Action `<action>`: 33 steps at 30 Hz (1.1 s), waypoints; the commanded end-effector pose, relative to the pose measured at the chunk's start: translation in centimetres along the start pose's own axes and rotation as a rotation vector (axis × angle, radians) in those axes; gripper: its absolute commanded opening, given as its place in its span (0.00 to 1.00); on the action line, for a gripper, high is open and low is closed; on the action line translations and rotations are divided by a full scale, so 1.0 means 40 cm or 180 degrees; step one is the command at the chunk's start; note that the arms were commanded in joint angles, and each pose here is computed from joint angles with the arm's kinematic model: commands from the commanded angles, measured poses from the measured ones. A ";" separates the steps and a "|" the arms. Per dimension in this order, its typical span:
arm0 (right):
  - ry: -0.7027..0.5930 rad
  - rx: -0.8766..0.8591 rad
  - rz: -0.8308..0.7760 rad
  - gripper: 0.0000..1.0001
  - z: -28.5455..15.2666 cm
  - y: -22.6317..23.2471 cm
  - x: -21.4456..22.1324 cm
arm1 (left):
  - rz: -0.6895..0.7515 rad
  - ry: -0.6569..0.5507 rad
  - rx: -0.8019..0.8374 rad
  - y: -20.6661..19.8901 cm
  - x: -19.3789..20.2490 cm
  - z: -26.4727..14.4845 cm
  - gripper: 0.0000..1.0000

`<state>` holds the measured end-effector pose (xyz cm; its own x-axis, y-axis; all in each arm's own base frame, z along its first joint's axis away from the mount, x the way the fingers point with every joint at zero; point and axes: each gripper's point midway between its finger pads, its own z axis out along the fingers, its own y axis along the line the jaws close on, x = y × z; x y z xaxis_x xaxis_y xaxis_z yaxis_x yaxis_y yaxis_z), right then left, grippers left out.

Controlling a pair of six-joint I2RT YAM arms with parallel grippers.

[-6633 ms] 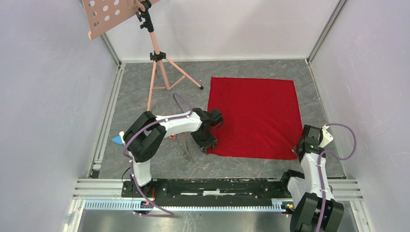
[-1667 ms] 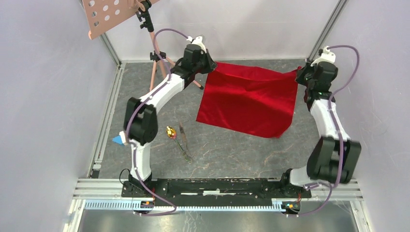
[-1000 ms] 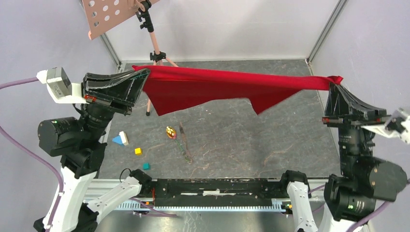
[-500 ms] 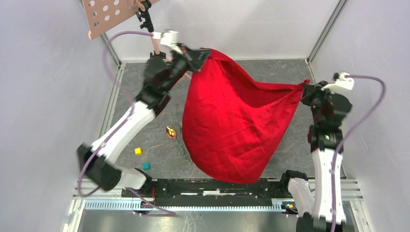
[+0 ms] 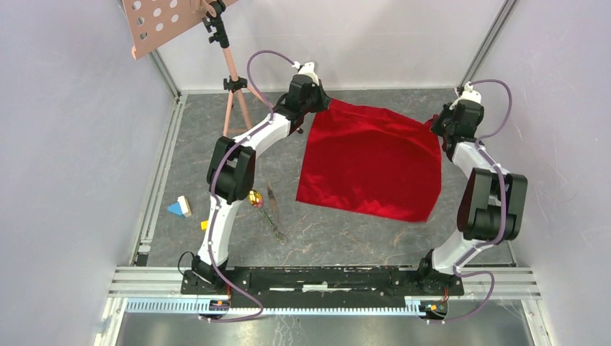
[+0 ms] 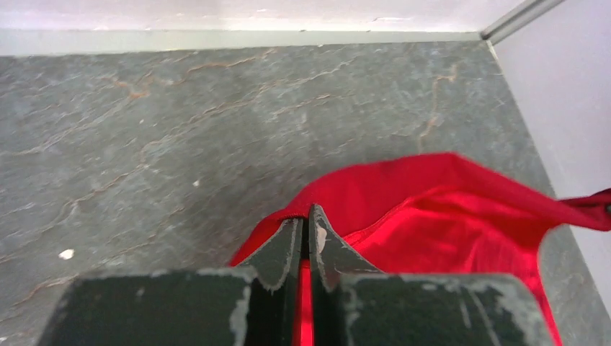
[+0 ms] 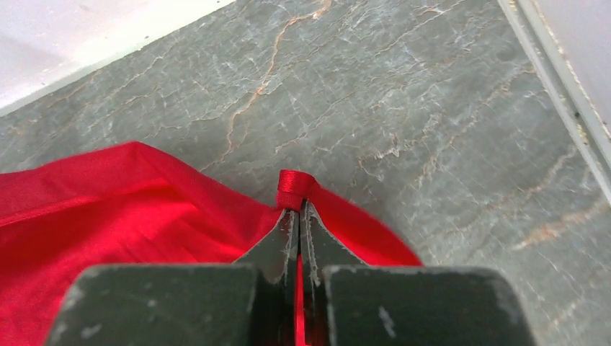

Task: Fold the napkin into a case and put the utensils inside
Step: Pick up the flattened napkin from the center of the board.

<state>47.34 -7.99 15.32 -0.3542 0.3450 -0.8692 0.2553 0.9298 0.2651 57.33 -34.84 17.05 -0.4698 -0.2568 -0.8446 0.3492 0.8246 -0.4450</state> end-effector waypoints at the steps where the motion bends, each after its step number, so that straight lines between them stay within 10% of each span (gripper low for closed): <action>1: -0.0301 -0.0241 -0.0118 0.01 0.071 0.034 -0.085 | 0.0197 -0.0390 0.0029 -0.011 -0.115 -0.008 0.02; 33: 0.0307 -0.0142 -0.0299 0.01 -0.082 0.002 0.013 | -0.0532 0.0419 0.0161 -0.038 0.018 -0.203 0.02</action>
<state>45.59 -7.04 13.25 -0.4869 0.2946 -0.8223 0.1855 0.9548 0.2323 51.63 -32.23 14.03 -0.6315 -0.2569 -0.7316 0.2814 0.8032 -0.5250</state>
